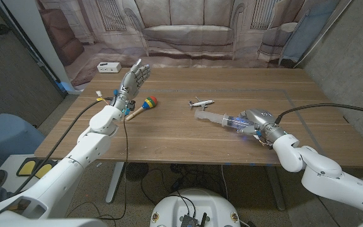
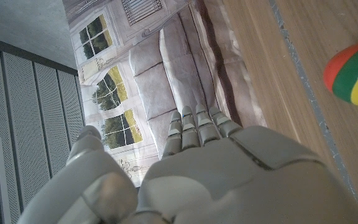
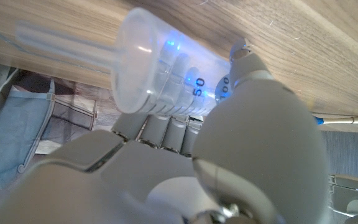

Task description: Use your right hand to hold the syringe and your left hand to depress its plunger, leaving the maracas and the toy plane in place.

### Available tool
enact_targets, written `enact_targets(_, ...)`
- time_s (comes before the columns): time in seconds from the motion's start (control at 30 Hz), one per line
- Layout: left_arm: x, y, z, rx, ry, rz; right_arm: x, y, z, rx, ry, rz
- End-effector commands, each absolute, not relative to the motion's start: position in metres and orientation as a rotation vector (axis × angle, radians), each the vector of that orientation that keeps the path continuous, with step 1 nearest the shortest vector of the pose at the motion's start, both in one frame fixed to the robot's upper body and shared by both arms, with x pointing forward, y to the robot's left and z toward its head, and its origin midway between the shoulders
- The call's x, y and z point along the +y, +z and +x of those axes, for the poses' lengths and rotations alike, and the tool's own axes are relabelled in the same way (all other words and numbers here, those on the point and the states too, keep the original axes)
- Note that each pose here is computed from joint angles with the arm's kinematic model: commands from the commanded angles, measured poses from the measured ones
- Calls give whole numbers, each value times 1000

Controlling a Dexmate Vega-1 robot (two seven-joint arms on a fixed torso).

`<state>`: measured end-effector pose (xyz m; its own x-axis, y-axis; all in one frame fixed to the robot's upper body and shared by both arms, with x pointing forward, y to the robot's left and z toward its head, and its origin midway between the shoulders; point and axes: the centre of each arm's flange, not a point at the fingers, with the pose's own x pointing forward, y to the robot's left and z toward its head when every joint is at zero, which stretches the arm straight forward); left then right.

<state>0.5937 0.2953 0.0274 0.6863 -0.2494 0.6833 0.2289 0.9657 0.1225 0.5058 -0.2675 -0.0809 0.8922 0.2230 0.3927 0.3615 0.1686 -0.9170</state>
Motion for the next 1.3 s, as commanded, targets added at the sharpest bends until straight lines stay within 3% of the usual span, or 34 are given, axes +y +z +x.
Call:
enact_targets(0.03,290,30,594,-764,-269,35,-276,-83,505,-515,-85,-1290)
enact_targets(0.67,286,34,595,-766,-263,44,-277,-80,507,-560,-80,-1224)
enact_targets(1.3,282,44,598,-775,-261,56,-282,-77,514,-622,-34,-937)
